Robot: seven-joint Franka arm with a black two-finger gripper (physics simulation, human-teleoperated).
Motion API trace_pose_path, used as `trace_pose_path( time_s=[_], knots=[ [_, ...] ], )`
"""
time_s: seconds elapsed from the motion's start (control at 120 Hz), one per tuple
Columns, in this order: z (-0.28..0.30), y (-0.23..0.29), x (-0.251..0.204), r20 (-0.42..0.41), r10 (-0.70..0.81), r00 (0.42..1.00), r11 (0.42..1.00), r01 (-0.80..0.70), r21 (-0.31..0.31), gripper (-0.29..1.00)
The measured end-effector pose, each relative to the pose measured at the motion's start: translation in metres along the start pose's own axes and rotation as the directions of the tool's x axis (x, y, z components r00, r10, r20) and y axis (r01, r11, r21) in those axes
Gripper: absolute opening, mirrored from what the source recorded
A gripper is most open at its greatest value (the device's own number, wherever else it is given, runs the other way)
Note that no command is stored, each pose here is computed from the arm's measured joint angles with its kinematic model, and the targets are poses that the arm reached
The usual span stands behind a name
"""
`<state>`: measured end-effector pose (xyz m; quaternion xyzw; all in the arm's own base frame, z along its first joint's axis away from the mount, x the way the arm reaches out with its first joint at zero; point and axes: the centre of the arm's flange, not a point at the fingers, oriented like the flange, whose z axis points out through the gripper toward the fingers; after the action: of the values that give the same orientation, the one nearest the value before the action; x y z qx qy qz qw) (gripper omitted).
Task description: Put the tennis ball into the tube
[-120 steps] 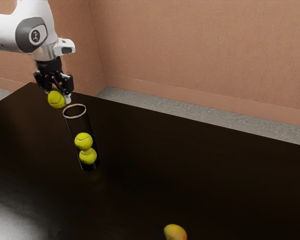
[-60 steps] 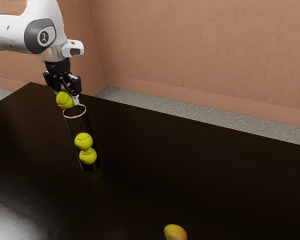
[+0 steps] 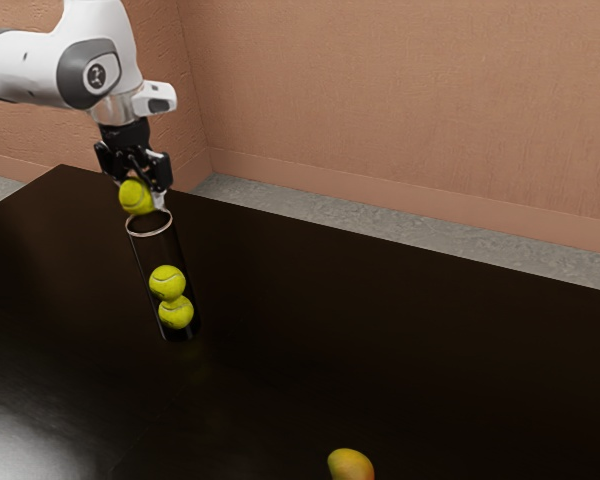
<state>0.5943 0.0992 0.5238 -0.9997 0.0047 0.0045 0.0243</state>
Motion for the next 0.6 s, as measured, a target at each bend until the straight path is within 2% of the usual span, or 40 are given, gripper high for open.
trace_pose_path(
  time_s=[0.167, 0.358, 0.6],
  knots=[
    [-0.006, 0.001, -0.002, -0.007, 0.004, 1.0, 1.0, -0.004, -0.004, 0.58],
    [-0.017, 0.003, -0.004, -0.032, 0.011, 0.999, 1.0, -0.011, 0.0, 0.65],
    [-0.141, 0.059, -0.022, -0.169, 0.07, 0.983, 0.997, -0.065, 0.035, 0.69]
  ],
)
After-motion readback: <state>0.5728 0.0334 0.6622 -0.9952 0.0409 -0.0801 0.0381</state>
